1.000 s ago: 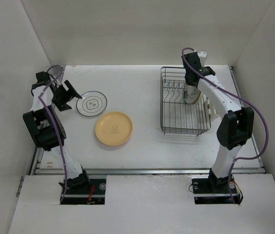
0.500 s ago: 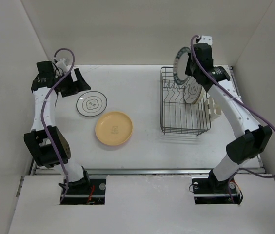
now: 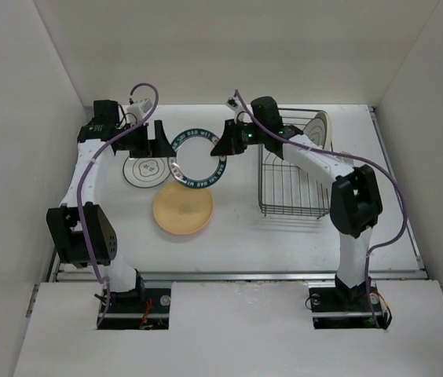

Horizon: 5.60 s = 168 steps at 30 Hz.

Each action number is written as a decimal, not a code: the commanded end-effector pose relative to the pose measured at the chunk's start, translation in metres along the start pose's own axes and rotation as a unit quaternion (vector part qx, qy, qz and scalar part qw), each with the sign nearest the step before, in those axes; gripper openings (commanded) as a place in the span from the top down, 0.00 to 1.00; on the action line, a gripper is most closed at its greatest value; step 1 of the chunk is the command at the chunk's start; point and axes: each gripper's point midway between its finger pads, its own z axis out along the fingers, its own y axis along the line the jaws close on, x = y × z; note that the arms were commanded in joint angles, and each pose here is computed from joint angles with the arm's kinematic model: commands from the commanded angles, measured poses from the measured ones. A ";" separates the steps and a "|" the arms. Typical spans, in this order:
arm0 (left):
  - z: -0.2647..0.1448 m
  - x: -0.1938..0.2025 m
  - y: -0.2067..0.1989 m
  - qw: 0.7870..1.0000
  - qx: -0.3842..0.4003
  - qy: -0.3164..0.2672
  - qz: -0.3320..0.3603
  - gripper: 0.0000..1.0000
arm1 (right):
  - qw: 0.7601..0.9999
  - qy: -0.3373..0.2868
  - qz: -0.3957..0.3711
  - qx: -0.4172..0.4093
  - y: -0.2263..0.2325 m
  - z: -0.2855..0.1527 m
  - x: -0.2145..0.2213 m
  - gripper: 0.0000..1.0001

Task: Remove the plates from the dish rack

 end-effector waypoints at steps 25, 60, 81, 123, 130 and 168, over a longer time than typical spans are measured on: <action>-0.018 -0.016 -0.008 0.989 0.078 -0.034 -0.119 1.00 | 0.996 -0.063 -0.002 0.058 0.007 -0.005 -0.045 0.33; 0.005 0.054 0.201 0.929 -0.277 0.130 -0.210 0.31 | 0.844 -0.170 0.008 0.508 -0.060 -0.215 -0.077 0.23; -0.042 0.028 0.178 0.919 -0.370 0.081 -0.113 0.22 | 0.731 -0.127 0.075 0.666 -0.158 -0.288 -0.033 0.58; -0.045 0.037 0.165 0.926 -0.354 0.078 -0.109 0.22 | 0.684 -0.062 0.067 0.724 -0.214 -0.272 -0.013 1.00; -0.046 0.031 0.161 0.929 -0.346 0.069 -0.106 0.22 | 0.690 -0.129 0.036 0.711 -0.167 -0.294 -0.056 1.00; -0.013 0.002 -0.033 0.998 0.051 0.001 0.048 0.03 | 0.977 -0.145 -0.101 0.118 0.053 -0.043 -0.082 1.00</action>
